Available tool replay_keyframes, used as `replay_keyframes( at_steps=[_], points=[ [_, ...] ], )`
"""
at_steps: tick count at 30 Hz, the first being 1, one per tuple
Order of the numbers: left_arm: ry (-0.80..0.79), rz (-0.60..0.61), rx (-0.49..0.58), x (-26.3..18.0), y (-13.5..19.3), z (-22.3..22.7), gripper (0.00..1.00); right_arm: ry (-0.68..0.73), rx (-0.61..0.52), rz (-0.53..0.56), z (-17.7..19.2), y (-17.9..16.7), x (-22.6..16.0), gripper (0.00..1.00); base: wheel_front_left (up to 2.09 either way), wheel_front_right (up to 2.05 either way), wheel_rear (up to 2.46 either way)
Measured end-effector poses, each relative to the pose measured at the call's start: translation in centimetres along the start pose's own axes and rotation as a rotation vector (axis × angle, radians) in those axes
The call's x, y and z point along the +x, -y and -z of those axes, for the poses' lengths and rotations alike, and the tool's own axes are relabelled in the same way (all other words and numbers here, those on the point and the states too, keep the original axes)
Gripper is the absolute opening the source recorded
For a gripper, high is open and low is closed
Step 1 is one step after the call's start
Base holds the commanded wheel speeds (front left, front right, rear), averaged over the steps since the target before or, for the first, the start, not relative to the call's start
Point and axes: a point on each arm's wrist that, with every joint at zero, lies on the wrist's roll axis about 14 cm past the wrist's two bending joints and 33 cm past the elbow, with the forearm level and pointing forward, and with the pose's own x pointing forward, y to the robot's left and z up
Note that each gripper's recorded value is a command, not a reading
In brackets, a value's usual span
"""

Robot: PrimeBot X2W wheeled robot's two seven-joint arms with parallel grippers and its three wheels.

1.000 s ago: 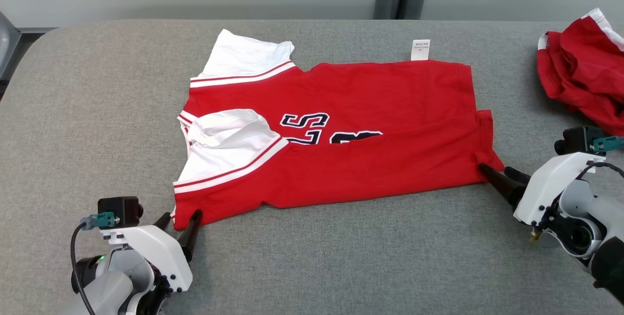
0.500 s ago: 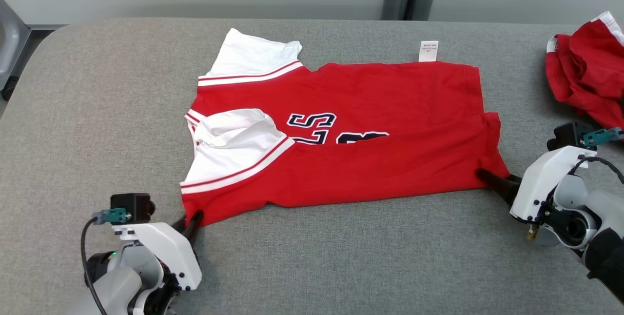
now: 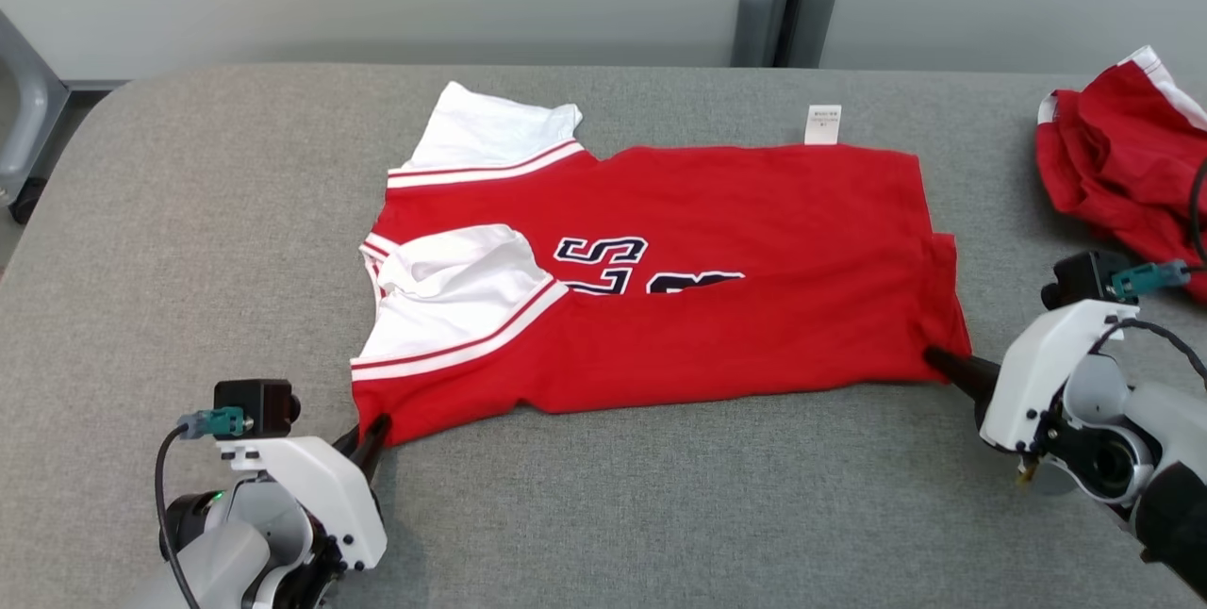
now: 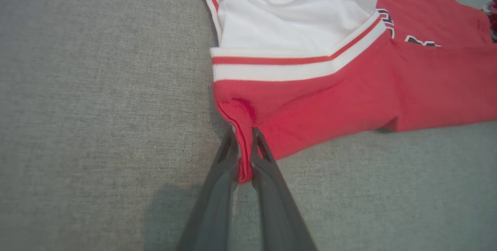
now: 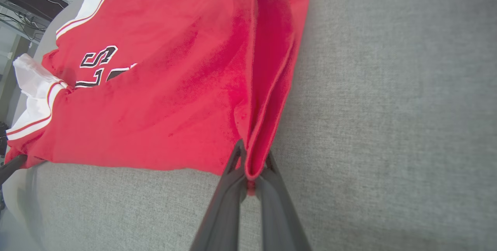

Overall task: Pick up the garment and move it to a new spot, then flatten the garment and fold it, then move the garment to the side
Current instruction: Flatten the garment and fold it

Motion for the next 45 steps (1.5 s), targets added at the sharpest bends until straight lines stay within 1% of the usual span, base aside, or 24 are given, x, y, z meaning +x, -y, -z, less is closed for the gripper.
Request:
replay_keyframes(
  at_steps=[9,19,24,27,34,38,41,45],
  points=[
    [-0.022,0.042,0.071,-2.1,0.5,0.7,0.0,0.04,0.068,-0.029,0.8,-0.1,-2.3,0.0,0.0,0.0,0.0],
    [-0.059,0.065,0.109,-4.6,1.5,1.9,0.0,0.041,0.155,-0.028,4.5,0.9,-4.4,0.0,0.0,0.0,0.0],
    [-0.091,0.07,0.103,-5.8,2.1,3.1,0.0,0.061,0.191,-0.008,5.9,1.8,-5.8,0.0,0.0,0.0,0.0],
    [-0.117,0.071,0.103,-6.5,2.3,3.9,0.0,0.051,0.197,0.011,7.0,2.5,-6.5,0.0,0.0,0.0,0.0],
    [-0.142,0.064,0.109,-7.5,2.3,4.6,0.0,0.011,0.18,0.018,9.5,3.0,-7.6,0.0,0.0,0.0,0.0],
    [-0.156,0.054,0.101,-8.1,2.2,5.1,0.0,0.008,0.179,0.011,10.2,2.9,-8.4,0.0,0.0,0.0,0.0],
    [-0.178,0.053,0.089,-8.5,2.3,5.7,0.0,-0.004,0.168,0.031,10.7,3.7,-9.0,0.0,0.0,0.0,0.0],
    [-0.178,0.045,0.092,-8.8,2.2,5.6,0.0,-0.012,0.163,0.026,11.0,3.6,-9.5,0.0,0.0,0.0,0.0]
  ],
)
